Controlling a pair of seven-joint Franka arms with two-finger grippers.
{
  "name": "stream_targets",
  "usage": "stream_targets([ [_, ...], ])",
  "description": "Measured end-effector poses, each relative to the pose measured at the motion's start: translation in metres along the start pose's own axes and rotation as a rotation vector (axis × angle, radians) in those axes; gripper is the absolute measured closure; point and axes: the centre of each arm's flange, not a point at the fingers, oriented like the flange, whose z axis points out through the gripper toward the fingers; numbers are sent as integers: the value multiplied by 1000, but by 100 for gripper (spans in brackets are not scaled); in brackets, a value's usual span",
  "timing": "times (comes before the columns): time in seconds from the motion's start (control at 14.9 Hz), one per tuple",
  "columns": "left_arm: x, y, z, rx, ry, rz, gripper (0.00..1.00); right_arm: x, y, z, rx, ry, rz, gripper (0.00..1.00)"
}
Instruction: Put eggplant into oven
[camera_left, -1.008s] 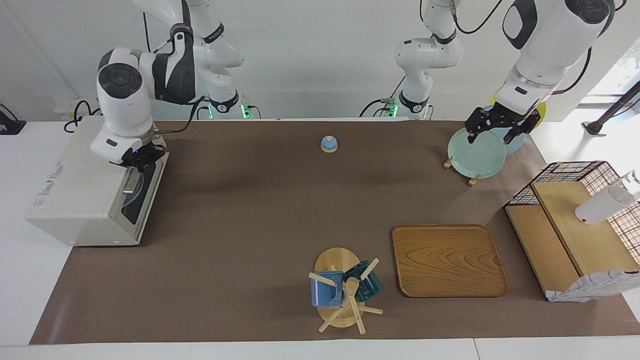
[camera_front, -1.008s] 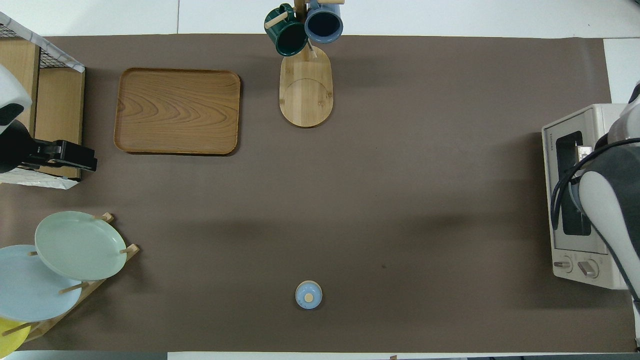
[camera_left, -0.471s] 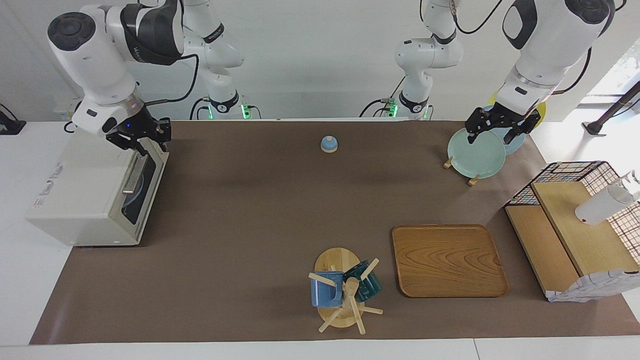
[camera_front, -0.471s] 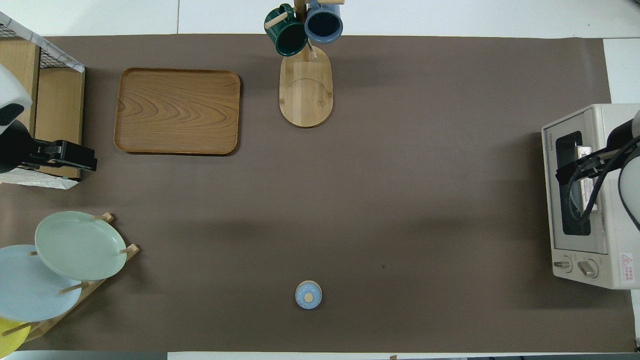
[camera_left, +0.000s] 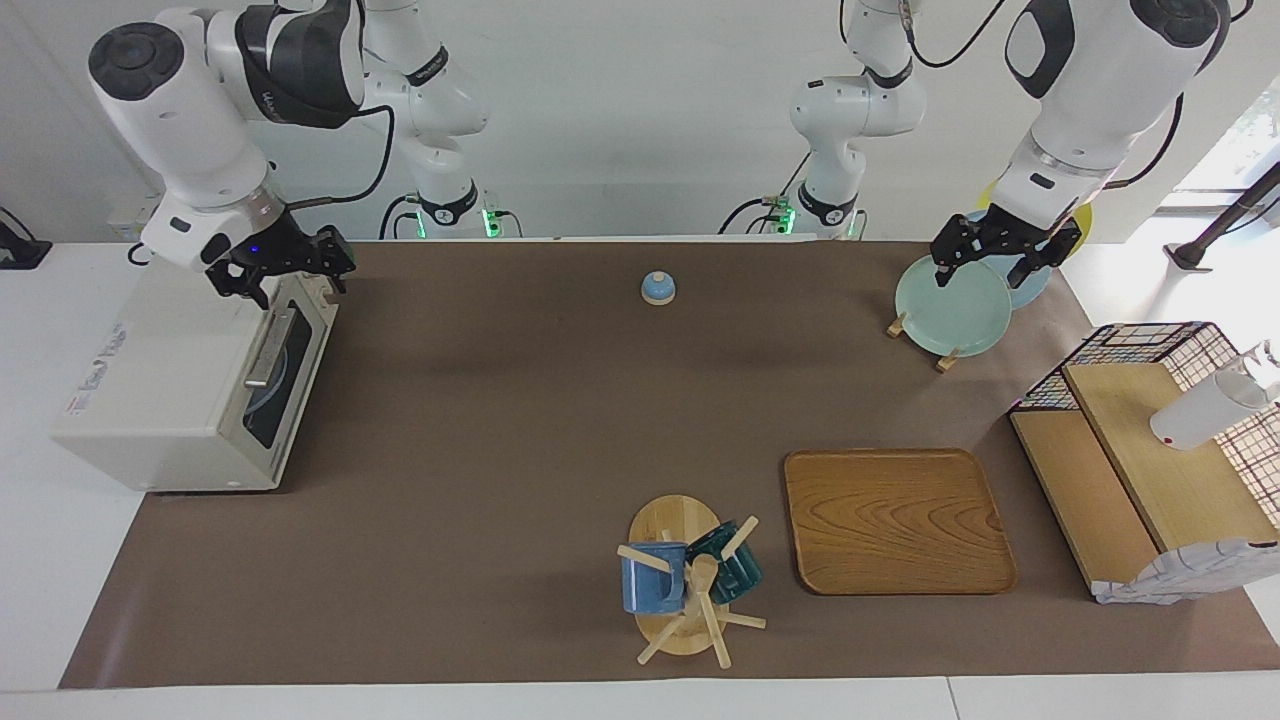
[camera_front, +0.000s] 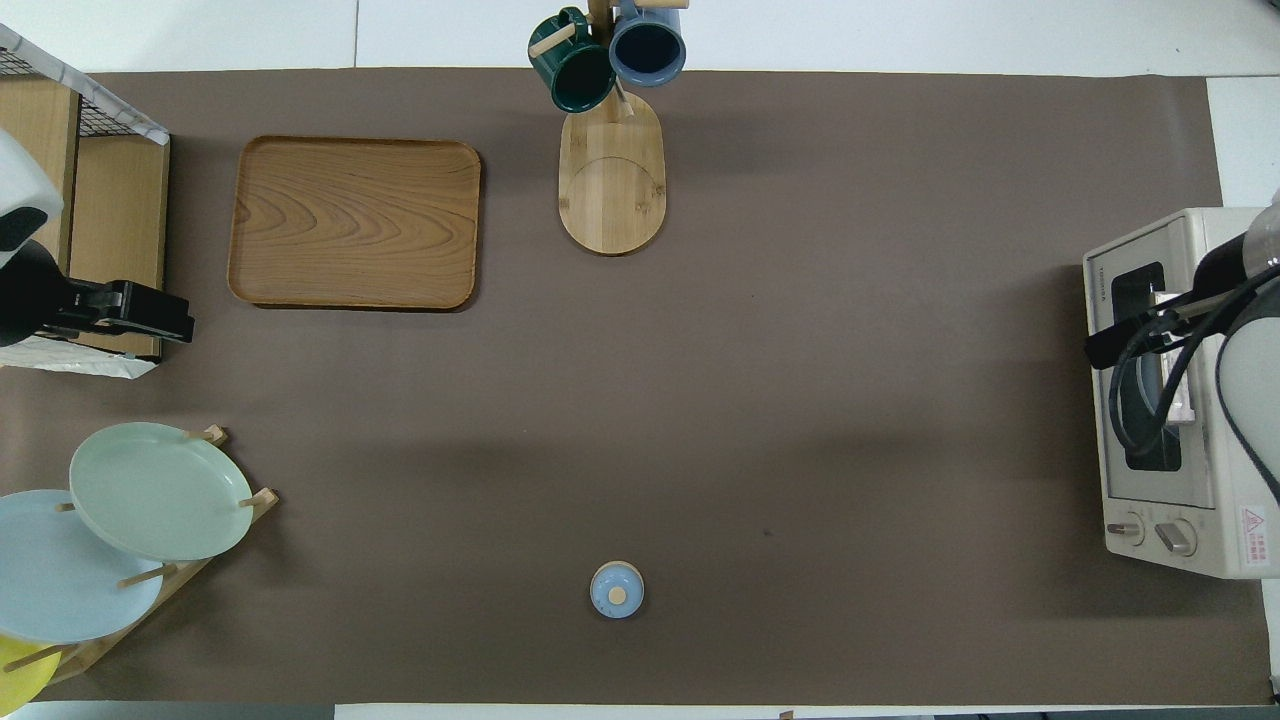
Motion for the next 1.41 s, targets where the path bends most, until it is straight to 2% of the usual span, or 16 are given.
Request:
stream_targets([
  [0.47, 0, 0, 0, 0, 0, 0, 0, -5, 13, -11, 22, 18, 110, 0],
  [0.74, 0, 0, 0, 0, 0, 0, 0, -6, 17, -10, 69, 16, 165, 0],
  [1.41, 0, 0, 0, 0, 0, 0, 0, -11, 24, -23, 65, 43, 180, 0],
])
